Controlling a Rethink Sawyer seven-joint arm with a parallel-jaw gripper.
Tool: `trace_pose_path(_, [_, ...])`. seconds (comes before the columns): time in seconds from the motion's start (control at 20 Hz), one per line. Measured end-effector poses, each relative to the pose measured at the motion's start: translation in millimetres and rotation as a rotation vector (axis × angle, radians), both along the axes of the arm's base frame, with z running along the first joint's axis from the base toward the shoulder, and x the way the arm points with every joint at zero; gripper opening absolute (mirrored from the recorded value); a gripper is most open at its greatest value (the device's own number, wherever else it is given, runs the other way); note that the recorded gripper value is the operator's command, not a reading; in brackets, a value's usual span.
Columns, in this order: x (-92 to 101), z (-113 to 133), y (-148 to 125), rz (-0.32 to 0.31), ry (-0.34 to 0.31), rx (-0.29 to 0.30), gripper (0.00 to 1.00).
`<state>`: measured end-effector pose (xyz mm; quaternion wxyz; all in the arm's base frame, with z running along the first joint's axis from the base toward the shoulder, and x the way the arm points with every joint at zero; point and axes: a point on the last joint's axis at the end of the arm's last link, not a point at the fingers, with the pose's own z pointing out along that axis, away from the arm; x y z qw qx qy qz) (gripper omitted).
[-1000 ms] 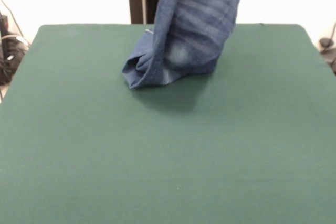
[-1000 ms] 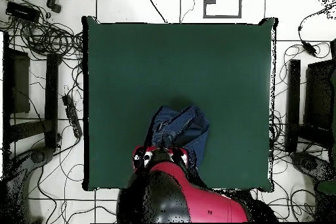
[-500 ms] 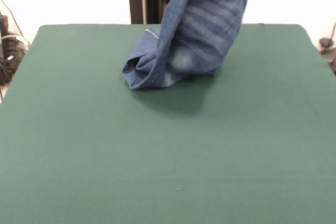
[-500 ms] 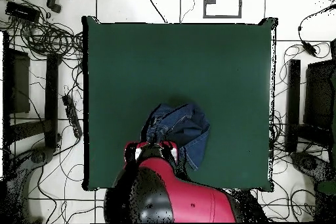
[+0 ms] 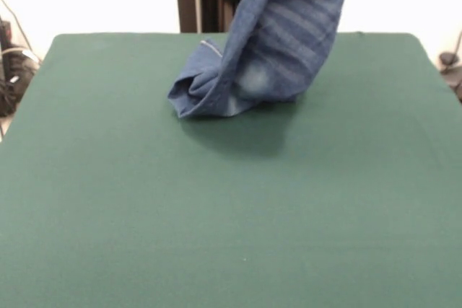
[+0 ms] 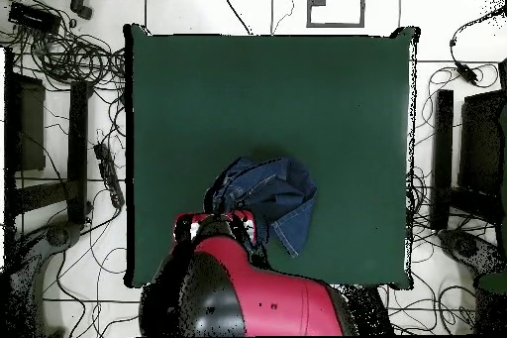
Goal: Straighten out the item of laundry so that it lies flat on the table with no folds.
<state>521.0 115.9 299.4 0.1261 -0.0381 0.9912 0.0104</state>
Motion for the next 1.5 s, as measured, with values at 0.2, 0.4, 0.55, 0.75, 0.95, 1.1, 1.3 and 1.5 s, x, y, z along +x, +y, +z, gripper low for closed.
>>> trace_pose_path(0.2, [6.6,-8,19,0.063,-0.007,-0.024,0.0])
trace_pose_path(0.4, [23.2,-28,48,0.156,-0.028,-0.067,0.0])
trace_pose_path(0.55, [41.4,-52,70,0.206,-0.047,-0.104,0.0])
trace_pose_path(0.75, [61.5,-78,84,0.203,-0.056,-0.132,0.0])
trace_pose_path(0.95, [80.7,-105,85,0.175,-0.064,-0.166,0.0])
trace_pose_path(1.1, [92.3,-118,77,0.149,-0.06,-0.187,0.0])
trace_pose_path(1.3, [108.1,-125,65,0.132,-0.067,-0.209,0.0])
trace_pose_path(1.5, [131.1,-125,57,0.109,-0.092,-0.219,0.0])
